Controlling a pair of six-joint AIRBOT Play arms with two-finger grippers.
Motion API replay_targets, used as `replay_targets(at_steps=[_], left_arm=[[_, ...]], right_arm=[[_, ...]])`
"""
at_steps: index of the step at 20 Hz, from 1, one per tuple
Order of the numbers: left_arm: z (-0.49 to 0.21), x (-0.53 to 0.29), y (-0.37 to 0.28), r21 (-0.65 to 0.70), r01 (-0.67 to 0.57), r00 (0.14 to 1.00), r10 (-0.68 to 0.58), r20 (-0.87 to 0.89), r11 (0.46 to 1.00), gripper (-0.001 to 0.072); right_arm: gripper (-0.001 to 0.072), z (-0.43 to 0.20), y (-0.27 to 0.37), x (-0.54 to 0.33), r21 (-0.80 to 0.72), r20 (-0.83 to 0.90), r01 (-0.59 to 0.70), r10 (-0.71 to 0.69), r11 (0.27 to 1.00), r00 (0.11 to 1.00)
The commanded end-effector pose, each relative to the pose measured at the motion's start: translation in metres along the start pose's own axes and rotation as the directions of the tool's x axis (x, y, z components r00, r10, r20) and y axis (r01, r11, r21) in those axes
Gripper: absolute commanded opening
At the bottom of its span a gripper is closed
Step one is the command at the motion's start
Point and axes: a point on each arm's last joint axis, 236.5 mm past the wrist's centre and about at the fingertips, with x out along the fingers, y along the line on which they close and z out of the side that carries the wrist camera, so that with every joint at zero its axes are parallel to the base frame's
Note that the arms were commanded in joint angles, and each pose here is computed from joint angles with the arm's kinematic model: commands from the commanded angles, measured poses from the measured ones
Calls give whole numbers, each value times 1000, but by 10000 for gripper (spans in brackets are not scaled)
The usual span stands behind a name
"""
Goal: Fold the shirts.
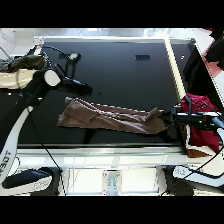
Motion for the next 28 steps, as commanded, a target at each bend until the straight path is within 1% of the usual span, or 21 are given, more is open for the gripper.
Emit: replay_targets(at_steps=[1, 3, 6, 8, 12, 16, 19, 23, 26, 28], left_arm=[[-43, 41, -41, 21, 137, 972, -130, -193, 990, 11], [-58, 63, -72, 98, 217, 950, -187, -251, 971, 10], [-89, 94, -93, 133, 255, 915, -195, -354, 958, 10], [-99, 112, -95, 129, 256, 904, -190, -382, 958, 10], [-102, 135, -88, 108, 238, 909, -182, -374, 965, 10], [-91, 134, -85, 106, 229, 924, -181, -338, 968, 10], [-61, 104, -70, 94, 206, 952, -177, -248, 974, 10], [-17, 18, -22, 46, 143, 987, -139, -82, 989, 10], [8, -61, 25, -20, 59, 995, -57, 88, 998, 11], [17, -106, 52, -66, 0, 982, 13, 190, 998, 11]], right_arm=[[15, 2, 55, -18, -84, 74, -76, 82, 994, 994], [15, 4, 80, -30, -115, 127, -88, 103, 989, 987], [14, 1, 122, -35, -216, 131, -83, 113, 973, 985], [14, 3, 156, -32, -281, 124, -81, 120, 956, 985], [13, 4, 219, -15, -408, 120, -93, 154, 908, 981], [13, -6, 259, 4, -453, 109, -123, 192, 883, 975], [13, -17, 278, 27, -458, 70, -157, 211, 875, 975], [13, -32, 303, 81, -471, 24, -190, 228, 861, 973], [13, -53, 330, 146, -497, -7, -212, 240, 842, 971], [13, -69, 341, 195, -506, -5, -208, 238, 837, 971]])
